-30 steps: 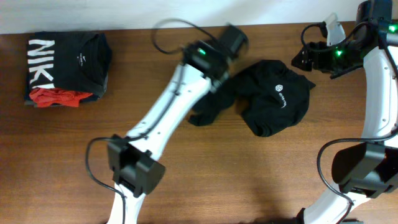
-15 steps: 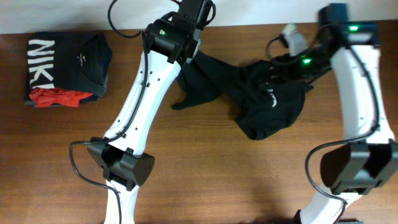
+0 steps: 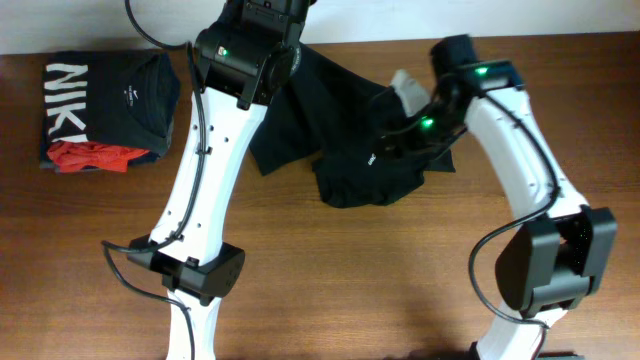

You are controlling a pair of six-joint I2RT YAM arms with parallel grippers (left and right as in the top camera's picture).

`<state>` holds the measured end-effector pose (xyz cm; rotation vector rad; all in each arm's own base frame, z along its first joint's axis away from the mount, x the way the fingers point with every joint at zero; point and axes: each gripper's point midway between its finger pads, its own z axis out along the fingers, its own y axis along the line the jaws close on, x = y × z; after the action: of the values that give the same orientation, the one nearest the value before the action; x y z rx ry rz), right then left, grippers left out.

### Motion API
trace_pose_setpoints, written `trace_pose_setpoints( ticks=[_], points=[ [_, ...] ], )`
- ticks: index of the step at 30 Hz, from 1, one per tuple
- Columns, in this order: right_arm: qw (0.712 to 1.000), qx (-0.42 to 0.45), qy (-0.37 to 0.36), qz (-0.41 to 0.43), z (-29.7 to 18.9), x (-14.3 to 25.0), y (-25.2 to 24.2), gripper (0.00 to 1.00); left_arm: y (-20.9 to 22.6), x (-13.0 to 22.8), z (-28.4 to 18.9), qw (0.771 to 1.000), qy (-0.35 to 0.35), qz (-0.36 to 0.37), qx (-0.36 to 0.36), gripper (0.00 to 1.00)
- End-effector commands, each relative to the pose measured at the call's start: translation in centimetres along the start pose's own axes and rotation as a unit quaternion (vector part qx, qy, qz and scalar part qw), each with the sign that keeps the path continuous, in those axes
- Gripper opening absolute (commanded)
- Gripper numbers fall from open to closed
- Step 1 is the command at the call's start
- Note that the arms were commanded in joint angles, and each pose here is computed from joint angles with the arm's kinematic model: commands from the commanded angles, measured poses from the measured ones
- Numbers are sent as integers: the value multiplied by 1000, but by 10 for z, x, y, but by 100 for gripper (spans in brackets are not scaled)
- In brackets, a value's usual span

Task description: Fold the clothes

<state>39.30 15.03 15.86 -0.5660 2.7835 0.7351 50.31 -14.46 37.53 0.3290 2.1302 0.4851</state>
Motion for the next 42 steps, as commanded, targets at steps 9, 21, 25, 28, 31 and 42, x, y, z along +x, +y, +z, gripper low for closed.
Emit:
trace_pose_setpoints(
  ticks=[9,21,25,28,31,42],
  points=[
    [988,145,-56,11,100,-10,46,62,18,-2,-2,999,-9,-41,26,0],
    [944,282,-161,66,125,-14,30,58,12,6,-2,998,7,-40,47,0],
    [937,293,-169,89,137,-15,21,58,12,9,-2,998,12,-37,47,0],
    [936,289,-169,110,146,-13,18,59,11,11,-2,998,17,-35,48,0],
    [933,284,-174,136,149,-12,16,57,11,11,-2,998,16,-35,48,0],
    [931,267,-163,188,146,-9,-1,4,29,18,6,998,28,-47,34,0]
  ],
)
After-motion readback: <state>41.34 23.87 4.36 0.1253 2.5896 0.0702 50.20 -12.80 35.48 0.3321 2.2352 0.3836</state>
